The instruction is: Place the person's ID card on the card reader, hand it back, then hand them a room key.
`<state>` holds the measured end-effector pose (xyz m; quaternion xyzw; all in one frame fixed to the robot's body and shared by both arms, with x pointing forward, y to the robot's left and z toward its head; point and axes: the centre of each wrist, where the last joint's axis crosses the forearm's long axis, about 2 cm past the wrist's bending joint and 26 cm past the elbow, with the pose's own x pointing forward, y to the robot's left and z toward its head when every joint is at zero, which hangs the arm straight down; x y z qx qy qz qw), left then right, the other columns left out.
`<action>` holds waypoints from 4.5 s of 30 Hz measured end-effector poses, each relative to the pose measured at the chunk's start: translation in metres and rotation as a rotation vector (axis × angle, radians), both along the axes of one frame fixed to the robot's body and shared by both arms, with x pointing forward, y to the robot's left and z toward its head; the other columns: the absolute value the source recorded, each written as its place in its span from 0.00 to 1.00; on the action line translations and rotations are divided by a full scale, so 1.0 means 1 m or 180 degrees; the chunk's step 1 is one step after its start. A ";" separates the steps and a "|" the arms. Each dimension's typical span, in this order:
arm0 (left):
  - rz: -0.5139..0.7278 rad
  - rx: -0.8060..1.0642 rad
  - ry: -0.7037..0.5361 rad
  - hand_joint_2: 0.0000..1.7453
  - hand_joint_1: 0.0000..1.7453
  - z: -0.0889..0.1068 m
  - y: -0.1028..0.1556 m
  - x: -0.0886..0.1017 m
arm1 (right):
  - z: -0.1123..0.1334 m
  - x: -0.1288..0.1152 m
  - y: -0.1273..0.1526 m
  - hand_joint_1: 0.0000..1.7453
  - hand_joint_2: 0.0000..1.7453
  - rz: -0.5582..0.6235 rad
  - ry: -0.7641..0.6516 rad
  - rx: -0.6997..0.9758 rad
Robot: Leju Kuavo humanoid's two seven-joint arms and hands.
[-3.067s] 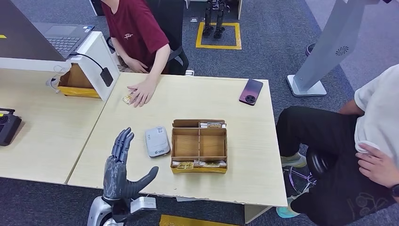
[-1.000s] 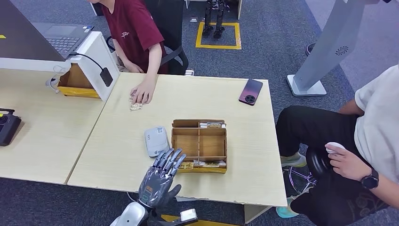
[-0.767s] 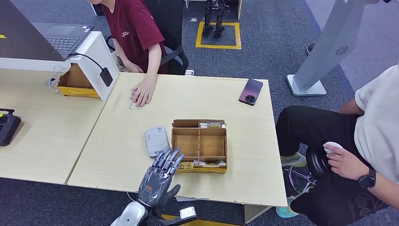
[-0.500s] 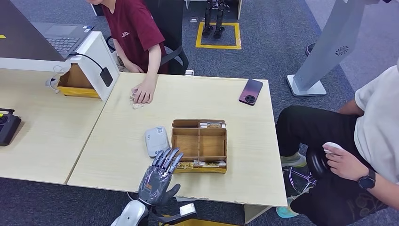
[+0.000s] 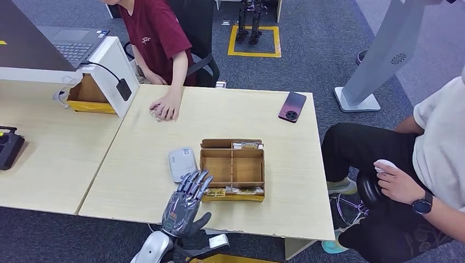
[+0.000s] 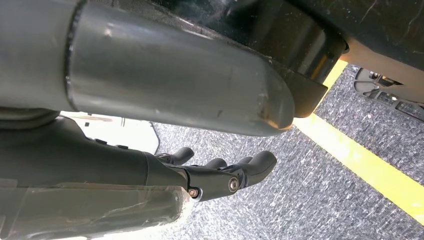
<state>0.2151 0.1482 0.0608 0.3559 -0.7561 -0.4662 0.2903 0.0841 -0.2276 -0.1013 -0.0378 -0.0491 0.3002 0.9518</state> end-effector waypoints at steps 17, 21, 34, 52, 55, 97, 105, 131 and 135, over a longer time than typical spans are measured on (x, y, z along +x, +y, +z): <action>0.0002 -0.0088 0.0025 1.00 0.08 0.002 -0.006 0.006 | 0.000 0.002 0.000 0.00 0.00 0.0053 0.0013 -0.0008; 0.0042 -0.0072 0.0074 1.00 1.00 -0.002 -0.003 0.007 | 0.000 0.002 0.000 0.00 0.00 0.0070 0.0012 -0.0006; 0.0114 -0.0103 0.0228 1.00 1.00 -0.013 0.000 0.011 | 0.001 0.003 0.001 0.00 0.00 0.0100 0.0010 -0.0004; 0.0013 -0.0453 0.0432 1.00 1.00 -0.023 0.001 0.009 | 0.001 0.002 0.001 0.00 0.00 0.0108 -0.0002 0.0011; -0.0007 -0.0775 0.0512 1.00 1.00 -0.024 -0.002 0.008 | 0.000 0.001 0.001 0.00 0.00 0.0078 -0.0017 0.0025; 0.0462 -0.1212 0.0135 1.00 1.00 0.049 0.019 0.082 | -0.001 -0.005 0.000 0.00 0.00 0.0019 -0.0099 0.0062; 0.0814 -0.1196 0.0022 1.00 1.00 0.061 0.043 0.111 | -0.001 -0.005 0.000 0.00 0.00 0.0045 -0.0114 0.0065; 0.1318 -0.1076 -0.0116 1.00 0.00 0.065 0.093 0.144 | -0.001 -0.005 0.000 0.00 0.00 0.0070 -0.0132 0.0067; 0.1355 -0.1045 -0.0152 1.00 0.00 0.065 0.097 0.144 | -0.001 -0.005 0.000 0.00 0.00 0.0069 -0.0131 0.0063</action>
